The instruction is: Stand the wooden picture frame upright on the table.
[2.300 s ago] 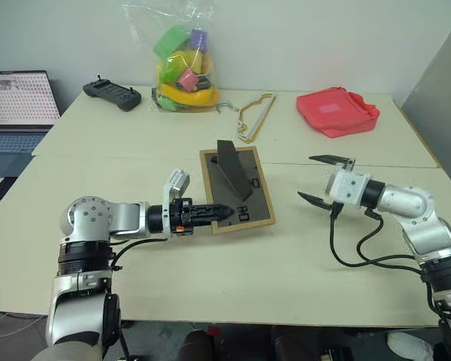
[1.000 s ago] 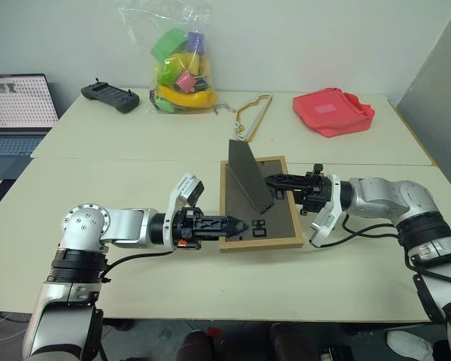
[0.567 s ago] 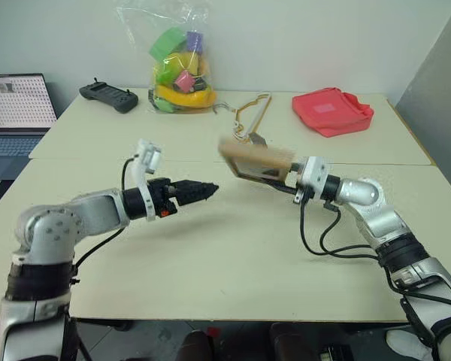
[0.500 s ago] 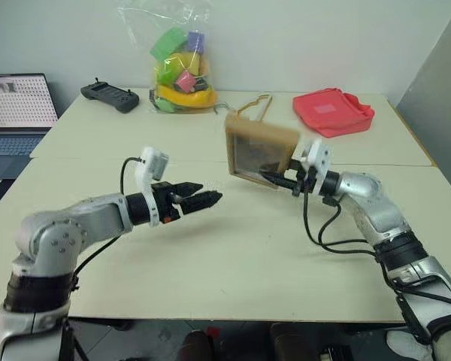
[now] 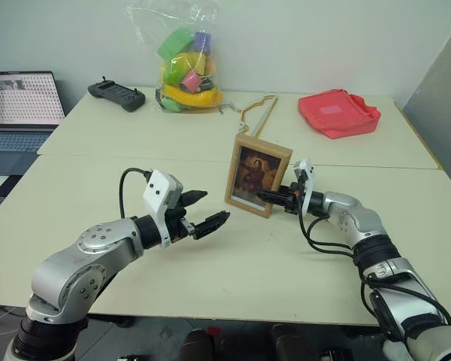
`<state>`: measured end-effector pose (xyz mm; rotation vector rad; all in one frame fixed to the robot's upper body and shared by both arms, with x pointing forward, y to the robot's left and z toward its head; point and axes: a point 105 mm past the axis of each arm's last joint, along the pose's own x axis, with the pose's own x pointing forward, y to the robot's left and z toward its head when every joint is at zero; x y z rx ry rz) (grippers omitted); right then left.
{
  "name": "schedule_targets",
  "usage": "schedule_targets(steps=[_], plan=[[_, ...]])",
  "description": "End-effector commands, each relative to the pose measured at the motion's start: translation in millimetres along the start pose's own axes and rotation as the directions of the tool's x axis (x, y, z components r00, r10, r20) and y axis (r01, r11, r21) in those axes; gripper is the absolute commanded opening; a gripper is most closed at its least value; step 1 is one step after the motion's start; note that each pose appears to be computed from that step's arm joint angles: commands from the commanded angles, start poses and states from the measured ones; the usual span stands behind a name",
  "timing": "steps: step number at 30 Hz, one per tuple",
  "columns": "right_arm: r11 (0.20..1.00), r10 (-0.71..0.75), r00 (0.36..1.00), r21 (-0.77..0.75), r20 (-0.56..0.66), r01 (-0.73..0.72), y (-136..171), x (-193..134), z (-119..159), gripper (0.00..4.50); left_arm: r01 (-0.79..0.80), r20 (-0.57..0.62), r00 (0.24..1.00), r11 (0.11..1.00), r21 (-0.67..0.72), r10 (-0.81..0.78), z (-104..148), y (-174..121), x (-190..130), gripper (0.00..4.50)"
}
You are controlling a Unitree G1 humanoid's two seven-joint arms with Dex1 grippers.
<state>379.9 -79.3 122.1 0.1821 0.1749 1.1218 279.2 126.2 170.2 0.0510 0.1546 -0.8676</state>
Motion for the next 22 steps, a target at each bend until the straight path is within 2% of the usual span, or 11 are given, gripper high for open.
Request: schedule_targets(steps=[1,6,9,11,13,16,22], plan=[[0.999,-0.030,0.999,0.018,0.016,0.030,-5.6,-4.6,3.5,2.19,-0.005,0.047,0.999,1.000,0.028,0.003,12.3,3.4,1.5,4.50],[0.998,-0.068,0.998,-0.021,-0.013,0.067,-9.5,-15.3,-3.3,3.21,-0.019,0.060,0.998,1.000,0.018,0.018,14.7,11.5,4.1,4.50],[0.992,-0.116,0.992,-0.054,-0.040,0.114,-15.2,-37.3,-4.6,3.86,-0.047,0.025,0.999,0.998,0.048,0.046,10.6,21.9,2.6,4.50],[0.975,-0.187,0.980,-0.132,-0.066,0.177,-21.7,-58.2,-2.1,4.36,-0.074,-0.002,0.997,0.995,0.073,0.074,7.7,34.5,-1.6,4.50],[0.945,-0.252,0.964,-0.237,-0.082,0.227,-23.8,-80.6,5.7,4.45,-0.084,-0.010,0.996,0.994,0.070,0.085,10.7,45.9,-5.8,4.50],[0.916,-0.278,0.956,-0.325,-0.094,0.235,-8.0,-101.9,23.9,4.45,-0.089,-0.032,0.995,0.993,0.078,0.092,16.0,62.7,-9.7,4.50],[0.918,-0.246,0.968,-0.334,-0.053,0.215,46.4,-101.1,47.8,4.45,-0.029,-0.069,0.997,0.993,0.113,0.037,16.8,78.4,-5.3,4.50]])
